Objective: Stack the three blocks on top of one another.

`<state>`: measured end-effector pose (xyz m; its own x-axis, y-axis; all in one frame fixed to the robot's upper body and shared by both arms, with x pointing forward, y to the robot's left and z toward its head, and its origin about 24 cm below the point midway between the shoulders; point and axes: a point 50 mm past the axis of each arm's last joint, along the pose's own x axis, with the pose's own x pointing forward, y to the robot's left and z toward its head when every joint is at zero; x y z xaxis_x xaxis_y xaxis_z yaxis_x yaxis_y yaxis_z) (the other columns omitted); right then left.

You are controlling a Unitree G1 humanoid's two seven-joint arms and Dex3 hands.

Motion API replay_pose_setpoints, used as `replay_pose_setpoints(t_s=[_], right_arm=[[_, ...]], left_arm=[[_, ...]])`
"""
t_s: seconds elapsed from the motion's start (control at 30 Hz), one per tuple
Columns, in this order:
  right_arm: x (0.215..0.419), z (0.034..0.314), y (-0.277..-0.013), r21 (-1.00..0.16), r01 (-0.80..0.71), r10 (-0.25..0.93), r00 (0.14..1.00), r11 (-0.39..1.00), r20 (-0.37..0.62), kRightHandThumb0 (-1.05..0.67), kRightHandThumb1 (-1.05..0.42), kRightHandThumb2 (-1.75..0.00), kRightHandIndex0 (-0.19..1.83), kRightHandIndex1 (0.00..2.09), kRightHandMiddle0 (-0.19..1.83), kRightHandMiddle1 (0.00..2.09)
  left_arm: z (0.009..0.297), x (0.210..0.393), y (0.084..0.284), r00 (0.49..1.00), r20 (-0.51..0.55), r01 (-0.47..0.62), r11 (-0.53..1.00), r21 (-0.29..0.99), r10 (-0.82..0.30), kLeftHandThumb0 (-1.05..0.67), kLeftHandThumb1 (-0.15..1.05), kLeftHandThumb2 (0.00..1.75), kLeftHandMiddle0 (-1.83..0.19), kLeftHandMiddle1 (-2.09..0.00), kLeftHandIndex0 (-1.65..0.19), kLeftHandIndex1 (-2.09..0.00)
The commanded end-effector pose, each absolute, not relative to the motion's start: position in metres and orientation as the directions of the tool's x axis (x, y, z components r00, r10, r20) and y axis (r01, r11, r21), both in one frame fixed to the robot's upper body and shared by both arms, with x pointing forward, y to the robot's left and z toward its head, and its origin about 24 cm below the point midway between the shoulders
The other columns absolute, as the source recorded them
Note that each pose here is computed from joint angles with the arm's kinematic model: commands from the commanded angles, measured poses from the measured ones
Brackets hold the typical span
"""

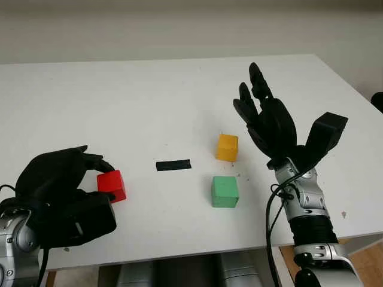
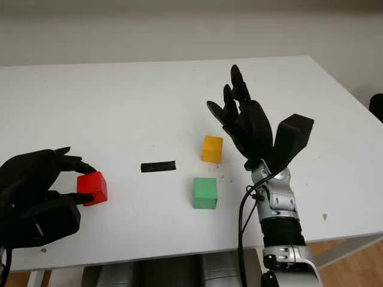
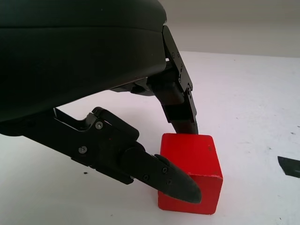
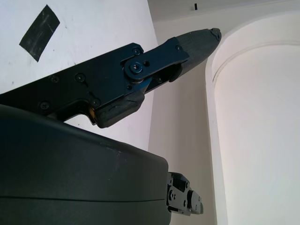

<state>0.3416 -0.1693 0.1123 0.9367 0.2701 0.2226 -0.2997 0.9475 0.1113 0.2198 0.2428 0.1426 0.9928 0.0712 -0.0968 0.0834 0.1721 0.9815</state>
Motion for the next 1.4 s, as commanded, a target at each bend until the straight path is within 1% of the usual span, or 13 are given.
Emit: replay_pose_setpoints(t_s=[0.0, 0.13, 0.23, 0.3, 0.33, 0.43, 0.53, 0.63, 0.77, 0.97, 1.2, 1.3, 1.37], right_arm=[[0.341, 0.117, -0.17, 0.099, -0.302, 0.271, 0.932, 0.948, 0.24, -0.91, -0.93, -0.06, -0.19, 0.0, -0.12, 0.02], [0.34, 0.117, -0.17, 0.095, -0.302, 0.272, 0.931, 0.948, 0.244, -0.89, -0.93, -0.05, -0.19, 0.0, -0.11, 0.02], [0.34, 0.117, -0.17, 0.098, -0.3, 0.27, 0.932, 0.949, 0.242, -0.89, -0.93, -0.05, -0.19, 0.0, -0.1, 0.03], [0.339, 0.116, -0.169, 0.106, -0.298, 0.266, 0.934, 0.949, 0.238, -0.89, -0.93, -0.05, -0.19, 0.0, -0.1, 0.02], [0.339, 0.116, -0.169, 0.109, -0.296, 0.264, 0.935, 0.949, 0.237, -0.89, -0.93, -0.05, -0.19, 0.0, -0.11, 0.02], [0.338, 0.115, -0.168, 0.11, -0.3, 0.269, 0.934, 0.947, 0.235, -0.9, -0.93, -0.05, -0.19, 0.0, -0.13, 0.01], [0.338, 0.114, -0.167, 0.108, -0.304, 0.272, 0.932, 0.947, 0.24, -0.9, -0.94, -0.06, -0.19, 0.0, -0.13, 0.0], [0.337, 0.113, -0.165, 0.114, -0.309, 0.275, 0.93, 0.944, 0.242, -0.91, -0.94, -0.06, -0.19, 0.0, -0.13, 0.0], [0.336, 0.111, -0.164, 0.12, -0.315, 0.28, 0.929, 0.941, 0.242, -0.89, -0.94, -0.05, -0.19, 0.0, -0.12, 0.01], [0.335, 0.111, -0.161, 0.134, -0.31, 0.275, 0.934, 0.941, 0.229, -0.9, -0.93, -0.05, -0.19, 0.0, -0.13, 0.0], [0.334, 0.111, -0.158, 0.124, -0.332, 0.3, 0.927, 0.935, 0.225, -0.88, -0.94, -0.06, -0.19, 0.0, -0.14, 0.0], [0.333, 0.111, -0.156, 0.121, -0.327, 0.297, 0.931, 0.937, 0.212, -0.89, -0.95, -0.06, -0.19, 0.0, -0.15, 0.0], [0.333, 0.11, -0.155, 0.122, -0.326, 0.297, 0.932, 0.937, 0.208, -0.89, -0.95, -0.06, -0.19, 0.0, -0.16, 0.0]], left_arm=[[0.14, 0.221, 0.243, 0.99, -0.125, 0.112, 0.172, 0.979, 0.068, -0.62, 0.81, 0.04, -0.43, -0.07, -0.85, -0.63], [0.139, 0.222, 0.241, 0.983, -0.177, 0.166, 0.174, 0.971, 0.049, -0.66, 0.82, 0.05, -0.43, -0.06, -0.82, -0.62], [0.137, 0.222, 0.239, 0.981, -0.193, 0.183, 0.185, 0.965, 0.033, -0.64, 0.81, 0.05, -0.43, -0.06, -0.85, -0.54], [0.136, 0.223, 0.239, 0.98, -0.199, 0.191, 0.192, 0.963, 0.025, -0.61, 0.81, 0.05, -0.44, -0.06, -0.86, -0.55], [0.136, 0.223, 0.238, 0.98, -0.2, 0.193, 0.189, 0.963, 0.019, -0.58, 0.82, 0.06, -0.44, -0.06, -0.85, -0.58], [0.135, 0.225, 0.238, 0.984, -0.181, 0.178, 0.179, 0.968, 0.001, -0.5, 0.86, 0.06, -0.45, -0.05, -0.73, -0.83], [0.138, 0.228, 0.238, 0.986, -0.164, 0.163, 0.179, 0.97, -0.012, -0.43, 0.87, 0.05, -0.44, -0.05, -0.68, -0.94], [0.149, 0.234, 0.237, 0.992, -0.114, 0.122, 0.163, 0.979, -0.058, -0.39, 0.86, 0.05, -0.42, -0.05, -0.66, -1.04], [0.163, 0.241, 0.235, 0.992, -0.087, 0.097, 0.114, 0.989, -0.09, -0.39, 0.86, 0.05, -0.38, -0.04, -0.65, -1.12], [0.194, 0.257, 0.228, 0.981, -0.044, 0.05, 0.029, 0.998, -0.19, -0.4, 0.86, 0.05, -0.32, -0.04, -0.6, -1.25], [0.224, 0.273, 0.22, 0.959, -0.07, 0.085, 0.045, 0.995, -0.273, -0.37, 0.87, 0.06, -0.29, -0.05, -0.6, -1.15], [0.229, 0.282, 0.217, 0.949, -0.096, 0.117, 0.053, 0.992, -0.301, -0.37, 0.88, 0.06, -0.27, -0.05, -0.56, -1.27], [0.228, 0.291, 0.213, 0.935, -0.124, 0.169, 0.112, 0.979, -0.332, -0.37, 0.88, 0.06, -0.25, -0.04, -0.54, -1.31]])
